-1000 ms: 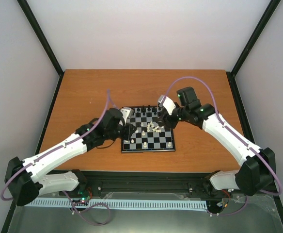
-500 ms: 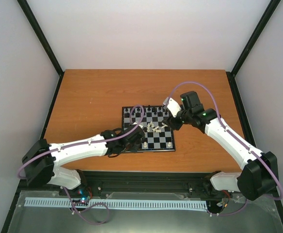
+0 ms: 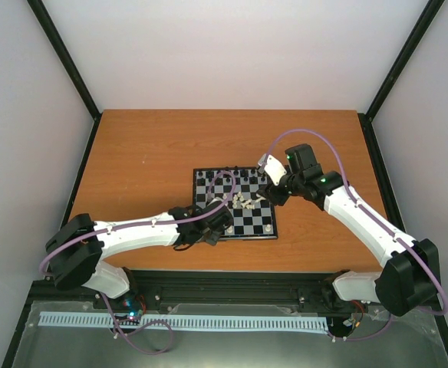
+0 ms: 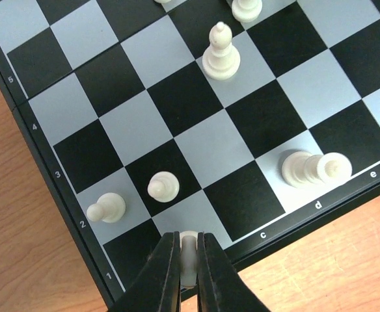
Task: Set up the chess pieces on the board
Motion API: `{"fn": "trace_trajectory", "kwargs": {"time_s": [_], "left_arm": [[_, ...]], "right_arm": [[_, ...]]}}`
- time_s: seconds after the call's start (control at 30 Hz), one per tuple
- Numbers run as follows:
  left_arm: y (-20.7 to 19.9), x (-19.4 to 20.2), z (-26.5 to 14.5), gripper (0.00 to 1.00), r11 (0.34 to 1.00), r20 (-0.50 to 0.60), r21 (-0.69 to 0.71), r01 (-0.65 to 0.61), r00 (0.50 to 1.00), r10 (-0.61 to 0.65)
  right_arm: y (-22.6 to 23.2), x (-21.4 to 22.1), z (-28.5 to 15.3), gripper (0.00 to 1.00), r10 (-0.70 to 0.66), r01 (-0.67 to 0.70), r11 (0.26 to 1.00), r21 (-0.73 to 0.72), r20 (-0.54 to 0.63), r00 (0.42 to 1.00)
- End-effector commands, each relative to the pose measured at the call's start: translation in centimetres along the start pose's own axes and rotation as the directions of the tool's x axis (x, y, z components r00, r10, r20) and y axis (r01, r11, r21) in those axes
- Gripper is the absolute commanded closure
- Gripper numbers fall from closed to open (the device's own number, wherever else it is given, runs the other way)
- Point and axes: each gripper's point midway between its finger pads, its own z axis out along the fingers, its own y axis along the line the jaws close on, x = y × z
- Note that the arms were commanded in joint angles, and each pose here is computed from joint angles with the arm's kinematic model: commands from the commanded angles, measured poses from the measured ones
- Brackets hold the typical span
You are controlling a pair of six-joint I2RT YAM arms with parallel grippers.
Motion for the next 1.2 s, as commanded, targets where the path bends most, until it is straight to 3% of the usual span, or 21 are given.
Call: {"fn": "trace_trajectory", "kwargs": {"time_s": [0.0,0.37,0.8,1.0,1.17], "left_arm": [[-0.2,0.5,0.3,0.99,1.0,-0.006,-0.007,0.011,1.0,-0.011],[-0.5,0.8,1.4,0.98,1.0,-0.029,-0.018,0.007,1.0,-0.007],[-0.5,1.2,2.1,0.88,0.999,-0.059,-0.042,0.004,0.998,-0.006],[-0.5,0.2,0.6,0.82,1.0,-0.04,-0.025,0.013,0.999,-0.014],[-0.8,-2.5,-2.3,0.72,1.0,0.041,0.022,0.016,0.999,-0.016]], "right_arm": [[-0.4,0.1,0.1,0.42,-0.007,0.007,1.0,0.013,0.0,1.0],[-0.4,0.2,0.0,0.42,-0.014,0.014,1.0,0.012,-0.003,1.0],[-0.2,0.3,0.1,0.42,-0.016,0.016,1.0,0.002,-0.005,1.0],[-0.2,0.2,0.0,0.42,-0.016,0.016,1.0,0.005,-0.004,1.0],[-0.4,0.3,0.1,0.42,-0.015,0.015,1.0,0.01,-0.008,1.0]]}}
